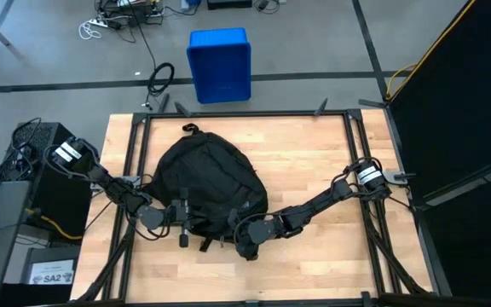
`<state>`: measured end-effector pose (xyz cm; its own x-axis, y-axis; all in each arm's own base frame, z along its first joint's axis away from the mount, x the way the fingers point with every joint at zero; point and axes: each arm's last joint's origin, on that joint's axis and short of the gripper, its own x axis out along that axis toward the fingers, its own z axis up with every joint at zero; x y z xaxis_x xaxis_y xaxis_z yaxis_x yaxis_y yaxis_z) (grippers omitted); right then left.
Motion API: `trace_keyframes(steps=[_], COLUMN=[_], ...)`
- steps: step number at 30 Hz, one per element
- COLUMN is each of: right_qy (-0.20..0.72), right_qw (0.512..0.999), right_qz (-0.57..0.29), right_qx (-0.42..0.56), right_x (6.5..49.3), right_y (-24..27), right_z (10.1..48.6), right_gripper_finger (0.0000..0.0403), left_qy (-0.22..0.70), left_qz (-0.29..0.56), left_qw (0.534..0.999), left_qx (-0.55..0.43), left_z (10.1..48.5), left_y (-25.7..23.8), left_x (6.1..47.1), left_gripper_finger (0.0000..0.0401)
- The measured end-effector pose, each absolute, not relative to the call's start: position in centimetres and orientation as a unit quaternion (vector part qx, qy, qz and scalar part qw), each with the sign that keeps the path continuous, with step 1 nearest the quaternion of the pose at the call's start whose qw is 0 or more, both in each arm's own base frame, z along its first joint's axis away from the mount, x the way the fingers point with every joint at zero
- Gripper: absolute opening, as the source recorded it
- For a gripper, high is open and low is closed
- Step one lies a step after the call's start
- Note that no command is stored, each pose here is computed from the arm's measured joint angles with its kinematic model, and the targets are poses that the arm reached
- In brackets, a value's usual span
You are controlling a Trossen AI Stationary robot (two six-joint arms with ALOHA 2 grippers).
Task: Unpack backpack
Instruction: Open the backpack
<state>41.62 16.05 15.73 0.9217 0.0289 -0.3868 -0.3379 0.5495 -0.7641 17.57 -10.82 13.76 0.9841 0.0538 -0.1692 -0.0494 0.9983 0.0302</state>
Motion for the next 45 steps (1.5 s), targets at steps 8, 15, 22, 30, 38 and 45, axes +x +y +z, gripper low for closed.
trace_keyframes(steps=[8,15,22,30,38,45], right_qy=[0.175,0.188,0.202,0.220,0.220,0.210], right_qw=[0.860,0.867,0.875,0.890,0.902,0.907], right_qz=[0.080,0.060,0.052,0.033,0.020,0.015], right_qx=[-0.472,-0.457,-0.437,-0.398,-0.371,-0.366], right_x=[41.0,40.5,40.8,41.2,41.4,41.5], right_y=[17.3,18.0,17.2,16.0,15.5,15.4], right_z=[15.7,15.6,15.5,15.3,15.3,15.5], right_gripper_finger=[0.0005,0.0002,0.0001,0.0000,0.0000,0.0000], left_qy=[0.104,0.103,0.085,0.032,0.101,0.192], left_qz=[0.026,0.026,0.024,0.031,-0.002,0.013], left_qw=[0.994,0.994,0.994,0.991,0.978,0.957], left_qx=[0.025,0.028,0.065,0.124,0.183,0.217], left_z=[13.4,13.4,13.8,16.2,17.7,16.8], left_y=[-10.8,-10.8,-10.8,-11.9,-14.9,-17.9], left_x=[17.5,17.5,17.6,18.8,20.7,22.3], left_gripper_finger=[0.0000,0.0002,0.0058,0.0164,0.0197,0.0198])
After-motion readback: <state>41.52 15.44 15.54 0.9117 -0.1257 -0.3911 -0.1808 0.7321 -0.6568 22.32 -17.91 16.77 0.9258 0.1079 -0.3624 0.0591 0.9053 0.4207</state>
